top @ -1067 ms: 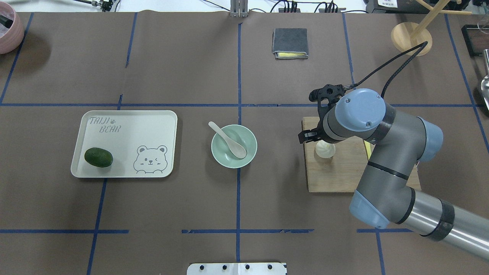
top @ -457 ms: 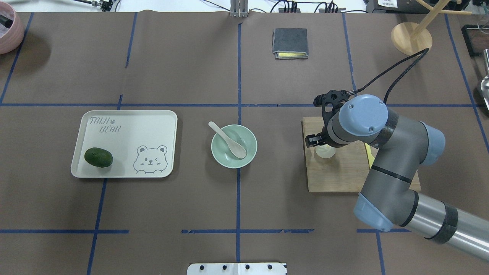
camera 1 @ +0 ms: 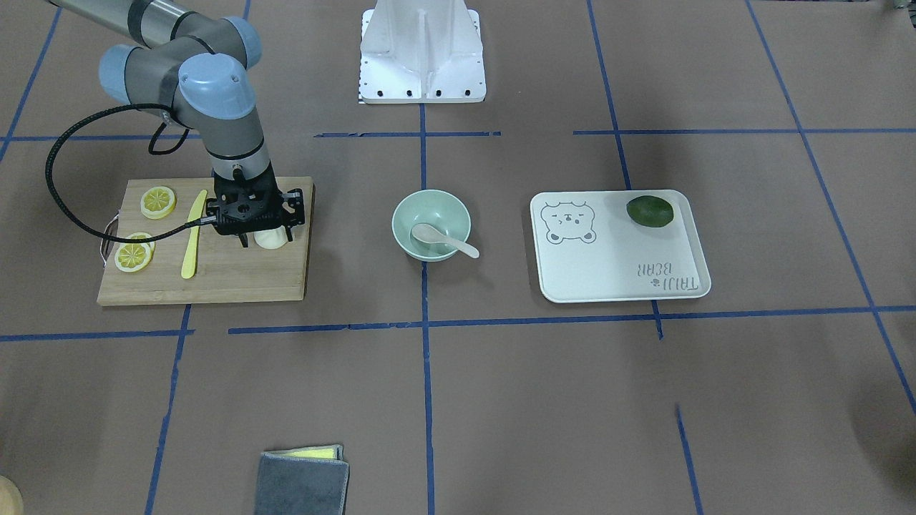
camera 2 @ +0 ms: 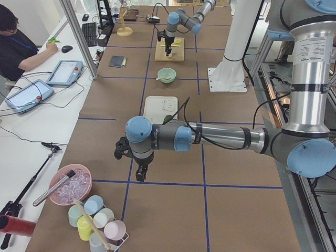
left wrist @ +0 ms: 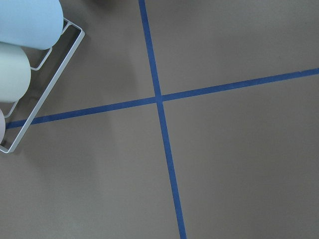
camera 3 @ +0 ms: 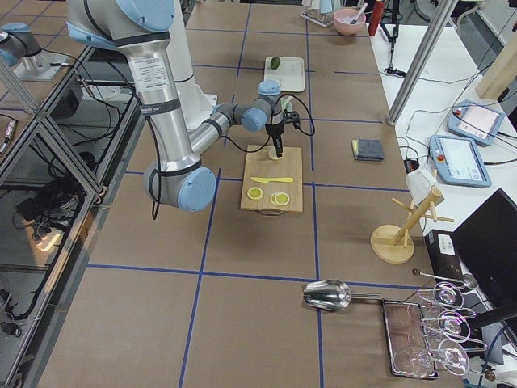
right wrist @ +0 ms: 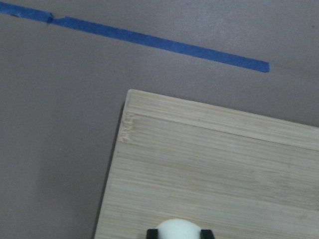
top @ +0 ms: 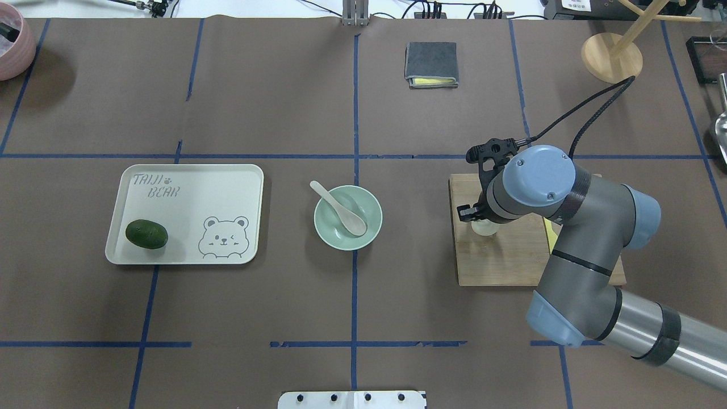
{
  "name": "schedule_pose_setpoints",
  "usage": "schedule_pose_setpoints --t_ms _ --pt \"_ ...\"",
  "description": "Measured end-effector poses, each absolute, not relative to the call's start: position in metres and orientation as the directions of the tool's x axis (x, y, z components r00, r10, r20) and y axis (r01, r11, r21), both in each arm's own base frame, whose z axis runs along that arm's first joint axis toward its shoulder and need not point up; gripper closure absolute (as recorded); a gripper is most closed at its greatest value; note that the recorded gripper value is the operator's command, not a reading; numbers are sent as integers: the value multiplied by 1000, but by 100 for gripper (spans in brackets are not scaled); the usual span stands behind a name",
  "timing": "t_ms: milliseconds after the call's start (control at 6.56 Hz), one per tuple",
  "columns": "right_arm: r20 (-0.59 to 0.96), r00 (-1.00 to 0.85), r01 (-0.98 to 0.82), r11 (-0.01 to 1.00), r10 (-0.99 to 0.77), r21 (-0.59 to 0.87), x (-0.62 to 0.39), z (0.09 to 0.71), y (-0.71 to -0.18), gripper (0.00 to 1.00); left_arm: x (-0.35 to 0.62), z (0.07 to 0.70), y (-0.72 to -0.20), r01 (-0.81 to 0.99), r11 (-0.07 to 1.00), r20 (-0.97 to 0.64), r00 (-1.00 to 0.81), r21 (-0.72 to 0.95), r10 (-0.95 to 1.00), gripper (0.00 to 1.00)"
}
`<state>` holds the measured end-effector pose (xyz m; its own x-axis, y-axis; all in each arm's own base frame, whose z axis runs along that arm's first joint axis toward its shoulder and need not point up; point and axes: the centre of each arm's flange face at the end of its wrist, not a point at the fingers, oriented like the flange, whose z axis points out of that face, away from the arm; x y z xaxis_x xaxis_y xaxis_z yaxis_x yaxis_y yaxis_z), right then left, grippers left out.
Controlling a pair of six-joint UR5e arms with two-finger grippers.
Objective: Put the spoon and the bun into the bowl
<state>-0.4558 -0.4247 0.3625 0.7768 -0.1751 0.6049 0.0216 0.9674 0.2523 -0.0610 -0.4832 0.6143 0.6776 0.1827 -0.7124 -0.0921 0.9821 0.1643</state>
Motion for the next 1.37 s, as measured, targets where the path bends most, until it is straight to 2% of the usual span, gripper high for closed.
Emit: schedule_pose_setpoints --t_ms 610,1067,1219,1371 --pt "648 744 -14 965 -166 263 -458 326 -420 100 -61 610 -485 -91 981 -712 677 171 187 0" --pt "699 714 -108 978 -48 178 -505 193 -426 100 -61 610 -485 -91 981 -712 677 171 187 0" --pt "699 715 -143 978 -4 152 -536 160 -431 73 -61 610 -485 -91 981 -712 677 171 187 0" --pt "689 724 -161 976 17 146 -561 145 -432 1 -61 611 -485 -91 981 -712 677 171 187 0"
